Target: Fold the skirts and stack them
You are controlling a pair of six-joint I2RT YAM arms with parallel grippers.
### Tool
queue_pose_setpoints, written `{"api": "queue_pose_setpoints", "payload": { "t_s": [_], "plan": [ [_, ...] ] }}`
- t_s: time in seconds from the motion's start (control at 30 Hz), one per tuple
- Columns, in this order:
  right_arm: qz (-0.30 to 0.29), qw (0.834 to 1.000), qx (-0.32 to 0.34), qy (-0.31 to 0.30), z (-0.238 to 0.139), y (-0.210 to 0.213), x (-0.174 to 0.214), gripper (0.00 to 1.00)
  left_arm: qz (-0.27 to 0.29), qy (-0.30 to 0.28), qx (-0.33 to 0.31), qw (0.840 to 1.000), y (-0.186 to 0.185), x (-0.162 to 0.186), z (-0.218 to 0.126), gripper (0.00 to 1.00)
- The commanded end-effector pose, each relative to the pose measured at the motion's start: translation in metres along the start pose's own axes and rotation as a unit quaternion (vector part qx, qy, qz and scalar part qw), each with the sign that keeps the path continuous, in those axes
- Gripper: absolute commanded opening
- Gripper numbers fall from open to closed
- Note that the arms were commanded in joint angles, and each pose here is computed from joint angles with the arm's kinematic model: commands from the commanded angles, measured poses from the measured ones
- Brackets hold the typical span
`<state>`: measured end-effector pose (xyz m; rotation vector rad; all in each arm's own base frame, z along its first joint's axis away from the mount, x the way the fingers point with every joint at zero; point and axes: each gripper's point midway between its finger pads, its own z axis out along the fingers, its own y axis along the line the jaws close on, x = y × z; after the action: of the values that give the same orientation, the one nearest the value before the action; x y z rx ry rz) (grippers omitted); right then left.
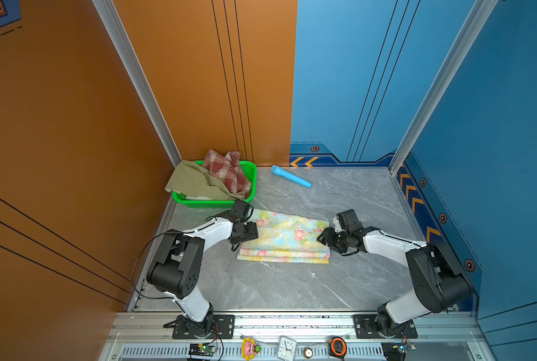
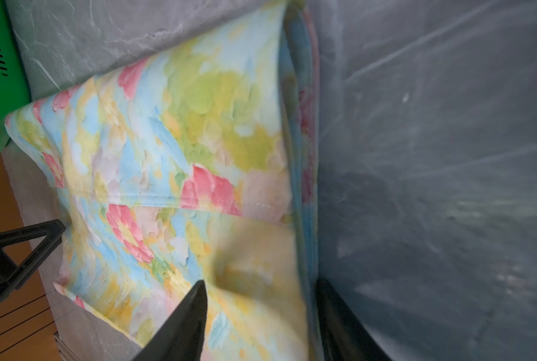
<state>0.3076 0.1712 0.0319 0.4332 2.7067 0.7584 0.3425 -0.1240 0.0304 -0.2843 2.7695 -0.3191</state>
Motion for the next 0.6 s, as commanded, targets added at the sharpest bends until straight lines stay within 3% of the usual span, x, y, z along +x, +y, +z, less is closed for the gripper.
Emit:
{"api": "queue_pose_setpoints", "payload": {
  "t_s": [0.0,0.07,0.13,0.2,0.23,0.57],
  "plan": [
    [0.017,1.0,0.006,0.016,0.012,-0.014,0.012,0.47,-0.001,0.01,-0.024,1.0,0.012,0.002,0.012,0.6],
    [0.014,1.0,-0.002,0.015,0.014,-0.011,0.01,0.34,-0.001,0.014,-0.027,1.0,0.012,0.003,0.016,0.47],
    [0.004,1.0,-0.003,0.01,0.013,-0.008,0.006,0.21,0.003,0.019,-0.03,0.999,0.012,0.005,0.02,0.21],
    [-0.005,1.0,-0.003,0.001,0.009,-0.004,0.0,0.08,0.01,0.021,-0.033,0.999,0.01,0.007,0.023,0.01],
    [-0.009,1.0,-0.003,-0.003,0.006,-0.003,-0.004,0.0,0.014,0.023,-0.034,0.999,0.008,0.009,0.024,0.0],
    [-0.049,0.996,0.047,-0.058,-0.057,-0.002,-0.031,0.0,0.036,0.027,-0.028,0.999,-0.023,0.031,0.038,0.0]
  ]
}}
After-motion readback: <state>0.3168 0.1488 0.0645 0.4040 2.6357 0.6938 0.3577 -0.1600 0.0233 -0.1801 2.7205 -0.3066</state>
